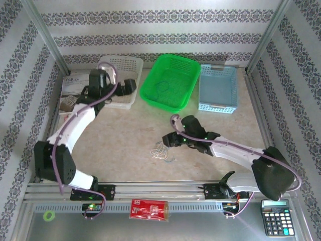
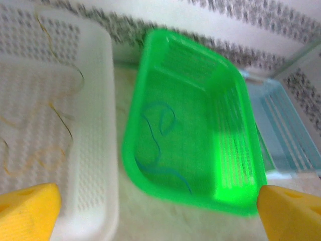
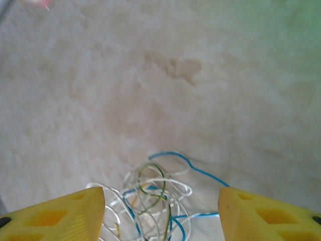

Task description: Untangle the cables

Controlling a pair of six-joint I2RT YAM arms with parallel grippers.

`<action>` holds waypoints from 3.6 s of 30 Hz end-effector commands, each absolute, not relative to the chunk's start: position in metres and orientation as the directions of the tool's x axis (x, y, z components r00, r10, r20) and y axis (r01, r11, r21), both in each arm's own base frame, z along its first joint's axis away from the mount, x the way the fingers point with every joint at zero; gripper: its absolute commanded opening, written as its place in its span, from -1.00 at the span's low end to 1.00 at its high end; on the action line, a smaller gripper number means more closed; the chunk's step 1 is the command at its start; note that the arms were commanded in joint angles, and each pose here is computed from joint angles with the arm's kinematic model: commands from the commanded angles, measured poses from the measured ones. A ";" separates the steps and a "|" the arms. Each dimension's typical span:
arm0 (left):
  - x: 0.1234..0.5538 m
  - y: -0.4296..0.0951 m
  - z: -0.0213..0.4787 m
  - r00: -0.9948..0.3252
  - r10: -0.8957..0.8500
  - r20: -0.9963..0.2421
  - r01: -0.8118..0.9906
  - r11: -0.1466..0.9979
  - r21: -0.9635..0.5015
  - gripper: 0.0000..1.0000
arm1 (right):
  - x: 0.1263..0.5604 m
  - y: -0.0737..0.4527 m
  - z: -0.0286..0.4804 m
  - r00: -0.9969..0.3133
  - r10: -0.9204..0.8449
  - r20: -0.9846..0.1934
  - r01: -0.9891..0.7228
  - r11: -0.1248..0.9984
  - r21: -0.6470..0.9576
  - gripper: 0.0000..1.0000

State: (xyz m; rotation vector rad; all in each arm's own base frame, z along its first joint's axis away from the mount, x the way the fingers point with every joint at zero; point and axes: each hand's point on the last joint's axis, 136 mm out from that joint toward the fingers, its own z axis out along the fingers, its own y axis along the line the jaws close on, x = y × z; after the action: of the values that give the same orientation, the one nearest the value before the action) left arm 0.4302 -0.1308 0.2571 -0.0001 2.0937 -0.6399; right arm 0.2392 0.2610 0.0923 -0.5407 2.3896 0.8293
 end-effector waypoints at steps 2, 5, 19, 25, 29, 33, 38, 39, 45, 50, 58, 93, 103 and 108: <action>0.395 -0.151 0.257 -0.568 -0.301 -0.766 0.262 0.816 -0.515 1.00 | 0.248 0.261 0.082 -0.745 -0.252 -0.618 -0.541 0.770 0.339 0.25; 0.375 -0.159 0.245 -0.575 -0.337 -0.746 0.247 0.798 -0.550 1.00 | 0.254 0.265 0.079 -0.741 -0.267 -0.616 -0.544 0.776 0.318 0.25; 0.365 -0.166 0.224 -0.599 -0.368 -0.711 0.218 0.780 -0.587 1.00 | 0.267 0.281 0.065 -0.750 -0.300 -0.590 -0.554 0.773 0.311 0.21; 0.364 -0.168 0.223 -0.604 -0.380 -0.701 0.221 0.765 -0.605 1.00 | 0.266 0.278 0.053 -0.757 -0.314 -0.573 -0.548 0.784 0.293 0.14; 0.363 -0.168 0.221 -0.608 -0.379 -0.697 0.218 0.765 -0.606 1.00 | 0.267 0.279 0.049 -0.759 -0.318 -0.568 -0.547 0.785 0.291 -0.06; 0.360 -0.168 0.222 -0.607 -0.379 -0.698 0.223 0.762 -0.608 1.00 | 0.270 0.280 0.048 -0.756 -0.321 -0.571 -0.548 0.787 0.283 -0.48; 0.356 -0.171 0.230 -0.586 -0.377 -0.717 0.267 0.746 -0.610 1.00 | 0.273 0.284 0.064 -0.734 -0.318 -0.600 -0.566 0.775 0.281 -1.00; 0.356 -0.170 0.233 -0.575 -0.386 -0.721 0.274 0.740 -0.614 1.00 | 0.274 0.286 0.071 -0.726 -0.317 -0.610 -0.572 0.771 0.280 -1.00; 0.355 -0.157 0.252 -0.445 -0.533 -0.720 0.282 0.680 -0.677 1.00 | 0.283 0.291 0.120 -0.669 -0.295 -0.682 -0.604 0.751 0.268 -1.00; 0.343 -0.163 0.267 -0.404 -0.522 -0.751 0.389 0.645 -0.658 1.00 | 0.290 0.296 0.163 -0.620 -0.266 -0.738 -0.628 0.733 0.263 -1.00; 0.320 -0.192 0.252 -0.469 -0.302 -0.830 0.535 0.651 -0.539 0.90 | 0.303 0.299 0.224 -0.564 -0.184 -0.805 -0.642 0.711 0.287 -1.00; 0.319 -0.296 0.193 -0.406 -0.090 -0.910 0.700 0.609 -0.372 0.20 | 0.293 0.302 0.317 -0.552 0.063 -0.831 -0.650 0.592 0.477 -1.00; 0.319 -0.299 0.163 -0.452 -0.096 -0.887 0.684 0.600 -0.414 -0.59 | 0.278 0.303 0.400 -0.486 0.180 -0.855 -0.719 0.475 0.508 -1.00; 0.317 -0.298 0.148 -0.477 -0.086 -0.874 0.674 0.603 -0.427 -0.69 | 0.274 0.299 0.446 -0.442 0.248 -0.862 -0.754 0.418 0.507 -1.00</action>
State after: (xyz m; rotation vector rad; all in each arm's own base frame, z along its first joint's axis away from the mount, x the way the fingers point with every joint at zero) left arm 0.3217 -0.2926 0.1458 0.4676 1.8955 -0.9426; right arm 0.2849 0.3024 0.3985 -0.4461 1.7803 1.1488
